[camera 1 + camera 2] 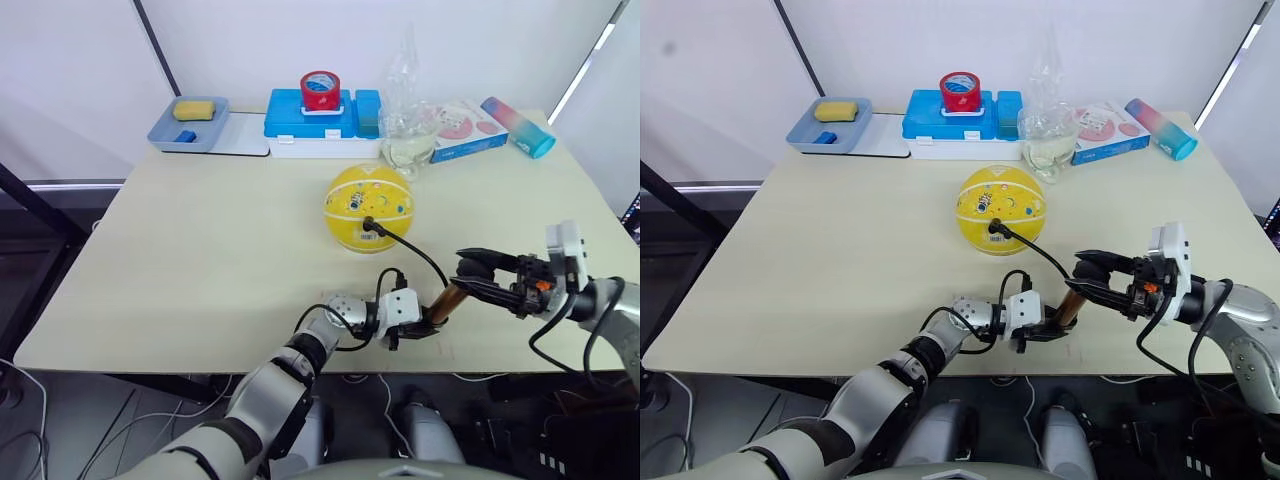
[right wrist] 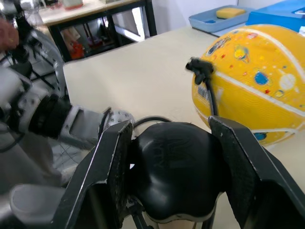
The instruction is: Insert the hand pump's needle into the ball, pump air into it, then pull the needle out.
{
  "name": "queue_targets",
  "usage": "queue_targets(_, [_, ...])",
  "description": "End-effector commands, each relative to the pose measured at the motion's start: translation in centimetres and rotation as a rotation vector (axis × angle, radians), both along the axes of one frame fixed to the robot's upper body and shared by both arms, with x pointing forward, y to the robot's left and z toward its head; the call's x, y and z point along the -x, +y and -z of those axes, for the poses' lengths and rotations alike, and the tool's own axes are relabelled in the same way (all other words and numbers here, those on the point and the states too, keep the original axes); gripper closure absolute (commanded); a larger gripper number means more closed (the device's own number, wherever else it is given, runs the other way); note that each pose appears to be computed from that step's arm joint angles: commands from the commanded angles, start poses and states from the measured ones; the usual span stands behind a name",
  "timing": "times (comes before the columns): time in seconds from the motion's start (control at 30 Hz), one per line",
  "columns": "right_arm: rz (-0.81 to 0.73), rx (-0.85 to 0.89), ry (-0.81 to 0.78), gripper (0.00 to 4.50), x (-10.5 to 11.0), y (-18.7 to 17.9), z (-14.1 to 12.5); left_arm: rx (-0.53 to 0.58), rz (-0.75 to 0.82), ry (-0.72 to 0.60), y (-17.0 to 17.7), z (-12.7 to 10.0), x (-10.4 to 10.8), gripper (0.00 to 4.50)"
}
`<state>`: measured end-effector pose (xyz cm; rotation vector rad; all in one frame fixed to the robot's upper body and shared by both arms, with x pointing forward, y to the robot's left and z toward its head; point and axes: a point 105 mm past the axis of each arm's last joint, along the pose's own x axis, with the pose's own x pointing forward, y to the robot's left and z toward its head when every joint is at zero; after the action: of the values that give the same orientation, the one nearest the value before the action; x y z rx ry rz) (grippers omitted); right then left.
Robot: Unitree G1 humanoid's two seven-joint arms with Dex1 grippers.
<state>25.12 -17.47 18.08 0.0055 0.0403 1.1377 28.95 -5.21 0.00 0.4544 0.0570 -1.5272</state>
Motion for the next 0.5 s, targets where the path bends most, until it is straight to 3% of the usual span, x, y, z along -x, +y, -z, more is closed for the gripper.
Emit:
queue_targets(0.03, [0.005, -0.035, -0.100, 2.45, 0.6, -1.0, -4.9, -0.113, 0.024, 0.073, 1.5, 3.0, 1.5, 3.35])
queue_targets(0.27, [0.015, -0.097, -0.159, 2.45, 1.6, -2.3, -10.4, -0.116, 0.025, 0.075, 1.5, 3.0, 1.5, 3.35])
queue_targets(0.4, [0.014, -0.105, -0.159, 2.45, 1.8, -2.3, -11.3, -0.116, 0.025, 0.073, 1.4, 3.0, 1.4, 3.35])
queue_targets(0.5, [0.007, -0.076, -0.113, 2.45, 1.5, -1.5, -9.5, -0.116, 0.026, 0.073, 1.3, 3.0, 1.4, 3.35])
